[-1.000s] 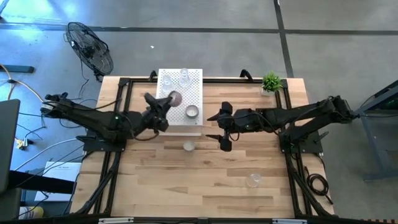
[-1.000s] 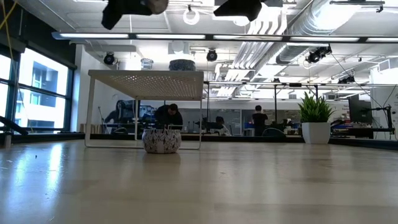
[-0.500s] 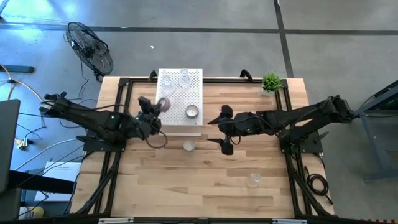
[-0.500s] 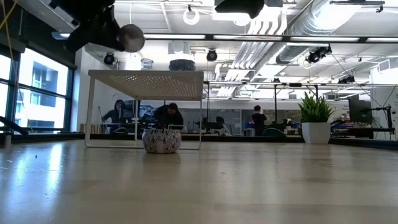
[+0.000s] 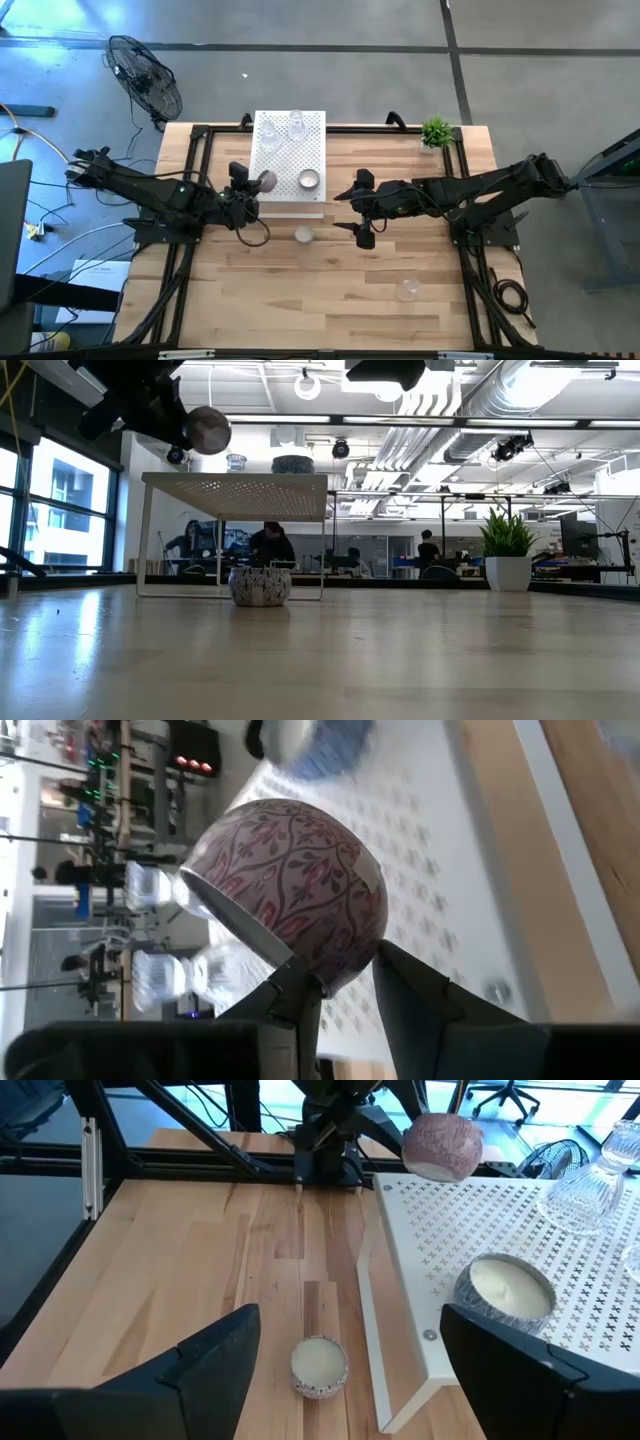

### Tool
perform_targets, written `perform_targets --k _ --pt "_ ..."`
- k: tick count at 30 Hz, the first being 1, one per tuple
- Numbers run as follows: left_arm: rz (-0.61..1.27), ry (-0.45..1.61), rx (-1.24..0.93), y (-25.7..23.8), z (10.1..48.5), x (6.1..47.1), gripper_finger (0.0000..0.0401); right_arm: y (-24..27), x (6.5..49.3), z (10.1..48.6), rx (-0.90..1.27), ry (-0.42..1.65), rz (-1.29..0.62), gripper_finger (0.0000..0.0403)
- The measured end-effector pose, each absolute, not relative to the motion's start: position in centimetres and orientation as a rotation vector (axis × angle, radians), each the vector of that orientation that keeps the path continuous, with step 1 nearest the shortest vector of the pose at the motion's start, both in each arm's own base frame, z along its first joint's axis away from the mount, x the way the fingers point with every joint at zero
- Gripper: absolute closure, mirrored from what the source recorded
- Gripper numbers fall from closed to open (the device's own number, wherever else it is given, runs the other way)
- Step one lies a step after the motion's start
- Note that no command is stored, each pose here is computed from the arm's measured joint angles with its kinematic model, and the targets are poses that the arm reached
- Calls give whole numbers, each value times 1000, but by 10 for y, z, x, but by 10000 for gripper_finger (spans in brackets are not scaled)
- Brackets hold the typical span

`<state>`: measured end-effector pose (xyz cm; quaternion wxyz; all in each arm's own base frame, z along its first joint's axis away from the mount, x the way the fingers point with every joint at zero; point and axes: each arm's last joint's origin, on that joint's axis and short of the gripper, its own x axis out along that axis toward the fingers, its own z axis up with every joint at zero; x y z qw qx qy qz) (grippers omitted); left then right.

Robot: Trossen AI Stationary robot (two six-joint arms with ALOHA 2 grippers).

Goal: Pick & Place candle stick holders
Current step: Put the violet candle on the shelf, then put the transparent candle holder on the shelf

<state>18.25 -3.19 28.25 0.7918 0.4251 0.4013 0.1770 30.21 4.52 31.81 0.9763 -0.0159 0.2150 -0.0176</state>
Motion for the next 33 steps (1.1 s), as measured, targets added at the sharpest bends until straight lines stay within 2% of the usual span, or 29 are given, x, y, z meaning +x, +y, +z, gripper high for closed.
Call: perform_targets --k 10,19,24,28,33 --pt "378 881 909 -31 281 181 316 45 302 318 -21 433 -38 98" --pt "369 978 867 -14 272 193 316 45 302 318 -8 434 -36 98" --pt "404 1024 926 -11 267 198 316 45 302 318 -8 434 -36 98" --pt "478 1011 966 -10 276 197 316 45 302 317 -9 441 -37 98" --pt "484 924 938 -19 307 195 316 45 301 317 -11 450 -37 98"
